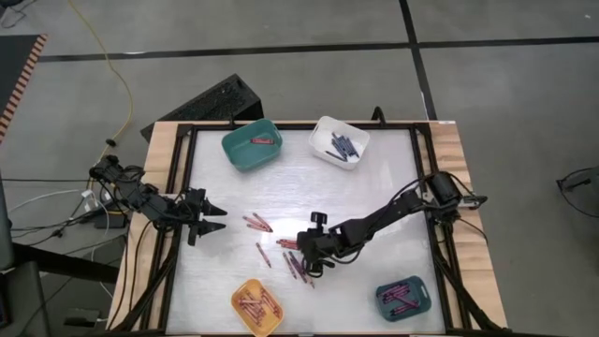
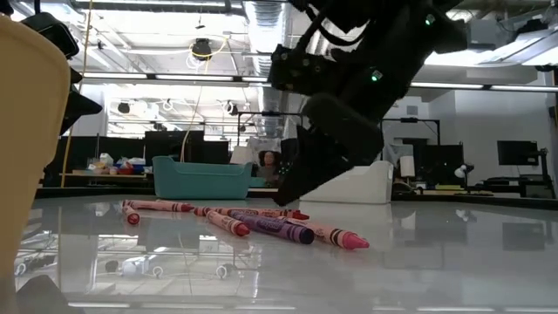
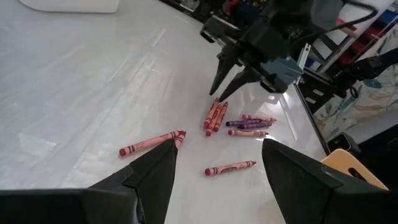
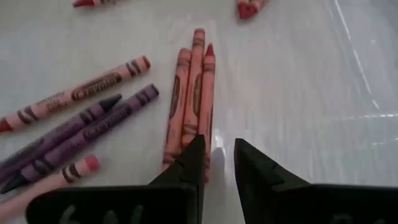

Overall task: Sort crayons
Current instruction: Put the red crayon into the top green bin

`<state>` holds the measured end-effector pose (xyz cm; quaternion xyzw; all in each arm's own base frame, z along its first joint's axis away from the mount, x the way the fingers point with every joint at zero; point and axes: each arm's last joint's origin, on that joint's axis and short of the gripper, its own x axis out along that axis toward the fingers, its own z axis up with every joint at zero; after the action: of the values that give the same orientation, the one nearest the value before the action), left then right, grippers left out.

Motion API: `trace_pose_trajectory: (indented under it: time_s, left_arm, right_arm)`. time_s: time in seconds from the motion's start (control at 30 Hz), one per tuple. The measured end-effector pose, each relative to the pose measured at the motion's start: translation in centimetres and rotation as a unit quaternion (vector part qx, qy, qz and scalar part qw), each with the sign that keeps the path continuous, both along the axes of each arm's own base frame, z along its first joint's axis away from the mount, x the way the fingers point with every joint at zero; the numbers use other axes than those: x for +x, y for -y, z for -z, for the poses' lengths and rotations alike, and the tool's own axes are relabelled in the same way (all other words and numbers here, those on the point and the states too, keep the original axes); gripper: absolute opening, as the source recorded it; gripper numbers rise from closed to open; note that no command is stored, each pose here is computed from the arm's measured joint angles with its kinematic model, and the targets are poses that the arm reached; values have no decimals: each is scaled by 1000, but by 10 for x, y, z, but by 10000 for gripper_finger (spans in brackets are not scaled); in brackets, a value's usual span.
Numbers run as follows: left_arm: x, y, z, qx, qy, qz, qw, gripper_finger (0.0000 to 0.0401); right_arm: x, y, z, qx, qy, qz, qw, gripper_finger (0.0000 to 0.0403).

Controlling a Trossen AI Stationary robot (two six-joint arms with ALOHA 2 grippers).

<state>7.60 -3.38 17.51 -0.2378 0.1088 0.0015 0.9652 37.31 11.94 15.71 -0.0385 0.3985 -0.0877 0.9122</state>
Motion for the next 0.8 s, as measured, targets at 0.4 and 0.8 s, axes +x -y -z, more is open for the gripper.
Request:
trace_pose_trajectory:
  time_s: [0.4, 0.8]
  left_arm:
    - [0, 0, 0, -2, 0, -2, 1000, 228]
    - [0, 0, 0, -1, -1, -3, 1000, 228]
  right_arm:
    - [-1, 4, 8, -1, -24, 11, 1000, 82]
    - [6, 31, 8, 27, -47, -7, 999, 82]
